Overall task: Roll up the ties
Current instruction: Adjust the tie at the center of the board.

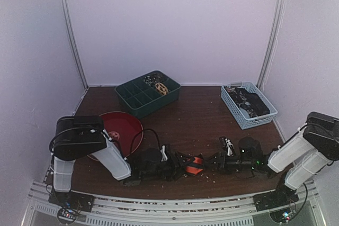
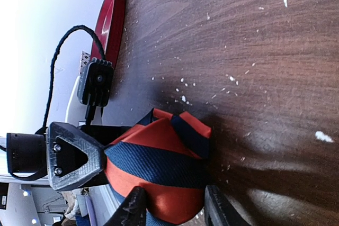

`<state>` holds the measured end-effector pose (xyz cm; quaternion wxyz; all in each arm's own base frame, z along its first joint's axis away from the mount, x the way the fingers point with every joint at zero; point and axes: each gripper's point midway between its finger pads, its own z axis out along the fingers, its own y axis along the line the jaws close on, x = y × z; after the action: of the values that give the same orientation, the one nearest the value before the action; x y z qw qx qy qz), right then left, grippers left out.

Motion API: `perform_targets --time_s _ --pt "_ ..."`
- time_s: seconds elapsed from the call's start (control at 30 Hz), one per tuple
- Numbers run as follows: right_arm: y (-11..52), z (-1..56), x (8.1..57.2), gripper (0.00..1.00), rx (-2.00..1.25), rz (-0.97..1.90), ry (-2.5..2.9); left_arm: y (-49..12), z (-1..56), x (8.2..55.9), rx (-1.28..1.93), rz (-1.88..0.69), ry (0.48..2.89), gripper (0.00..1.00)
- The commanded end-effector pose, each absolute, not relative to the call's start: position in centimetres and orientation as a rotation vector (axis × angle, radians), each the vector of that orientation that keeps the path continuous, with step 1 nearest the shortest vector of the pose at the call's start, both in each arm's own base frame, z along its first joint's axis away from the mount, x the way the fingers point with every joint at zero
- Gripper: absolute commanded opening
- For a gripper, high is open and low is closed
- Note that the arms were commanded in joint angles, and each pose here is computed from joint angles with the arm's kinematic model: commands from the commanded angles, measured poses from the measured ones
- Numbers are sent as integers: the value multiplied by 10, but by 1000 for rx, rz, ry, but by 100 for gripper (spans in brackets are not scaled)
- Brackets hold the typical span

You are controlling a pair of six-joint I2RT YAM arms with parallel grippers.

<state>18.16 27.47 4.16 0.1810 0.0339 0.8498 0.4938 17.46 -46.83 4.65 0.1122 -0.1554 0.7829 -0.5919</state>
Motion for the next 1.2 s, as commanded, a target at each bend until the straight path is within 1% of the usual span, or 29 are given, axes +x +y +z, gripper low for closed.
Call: perform_targets --time_s 0.0,0.2,0.3,0.43,0.77,0.83,0.9,1.0,1.17 --pt "277 54 181 38 132 1450 2348 -475 45 173 -416 -1751 2278 62" --pt "276 49 181 38 127 1440 2356 -477 45 169 -338 -1747 2283 62" --pt "277 50 179 38 144 1473 2343 -477 47 165 -309 -1766 2272 63" --pt "276 49 179 37 176 1472 2345 -478 53 160 -262 -1767 2239 68" --pt "273 49 182 36 198 1400 2378 -476 44 151 -187 -1785 2222 70" --pt "270 48 181 36 211 1397 2379 -475 44 152 -178 -1774 2213 67" --pt "269 46 179 36 222 1396 2386 -476 44 154 -166 -1761 2209 65" --pt "270 43 176 36 215 1391 2399 -480 49 158 -141 -1756 2190 60" --pt "269 42 175 36 208 1399 2392 -482 48 158 -114 -1748 2203 58"
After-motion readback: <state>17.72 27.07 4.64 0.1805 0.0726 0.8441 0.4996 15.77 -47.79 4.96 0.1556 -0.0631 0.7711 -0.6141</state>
